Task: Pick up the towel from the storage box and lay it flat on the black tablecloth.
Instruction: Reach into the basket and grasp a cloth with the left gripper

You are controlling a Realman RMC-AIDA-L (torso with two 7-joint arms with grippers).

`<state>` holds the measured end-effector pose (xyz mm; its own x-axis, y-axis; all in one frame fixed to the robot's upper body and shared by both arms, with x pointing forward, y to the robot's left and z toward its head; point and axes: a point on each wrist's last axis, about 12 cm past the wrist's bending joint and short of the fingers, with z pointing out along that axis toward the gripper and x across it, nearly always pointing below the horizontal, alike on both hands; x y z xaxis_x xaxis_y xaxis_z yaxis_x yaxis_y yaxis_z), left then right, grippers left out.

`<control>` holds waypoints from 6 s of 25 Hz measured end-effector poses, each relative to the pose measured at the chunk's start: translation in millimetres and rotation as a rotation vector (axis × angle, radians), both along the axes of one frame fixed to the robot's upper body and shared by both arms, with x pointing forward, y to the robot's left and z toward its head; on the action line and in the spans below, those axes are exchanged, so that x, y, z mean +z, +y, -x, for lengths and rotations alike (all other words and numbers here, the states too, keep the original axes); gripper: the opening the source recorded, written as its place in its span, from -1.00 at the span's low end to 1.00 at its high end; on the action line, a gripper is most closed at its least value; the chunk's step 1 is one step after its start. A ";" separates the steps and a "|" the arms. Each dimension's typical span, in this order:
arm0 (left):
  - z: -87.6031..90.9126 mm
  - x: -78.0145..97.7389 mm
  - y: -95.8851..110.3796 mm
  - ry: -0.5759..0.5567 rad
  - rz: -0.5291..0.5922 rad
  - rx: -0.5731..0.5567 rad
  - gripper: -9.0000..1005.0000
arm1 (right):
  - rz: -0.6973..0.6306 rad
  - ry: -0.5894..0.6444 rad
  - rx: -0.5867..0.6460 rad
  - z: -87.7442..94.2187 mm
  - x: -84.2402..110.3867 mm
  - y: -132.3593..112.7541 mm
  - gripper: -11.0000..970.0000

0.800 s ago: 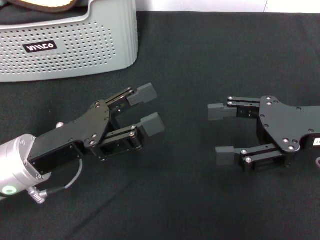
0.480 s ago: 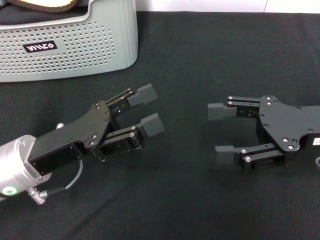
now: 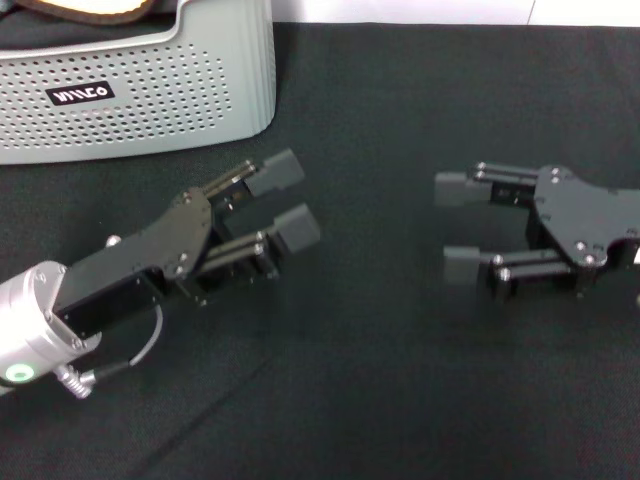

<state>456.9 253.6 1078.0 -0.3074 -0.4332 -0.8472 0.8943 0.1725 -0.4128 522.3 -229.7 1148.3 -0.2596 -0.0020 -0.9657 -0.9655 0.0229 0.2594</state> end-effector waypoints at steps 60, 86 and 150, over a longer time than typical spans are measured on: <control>-108.6 21.8 22.4 -0.332 -0.303 0.838 0.62 | -0.061 -0.137 -0.278 -32.7 7.1 -24.7 0.80; -105.1 3.2 12.7 -0.535 -0.577 1.037 0.59 | -0.060 -0.138 -0.290 -33.6 4.8 -25.6 0.80; -100.0 -10.4 -5.3 -0.633 -0.775 1.139 0.34 | -0.070 -0.104 -0.282 -29.9 -1.9 -23.2 0.80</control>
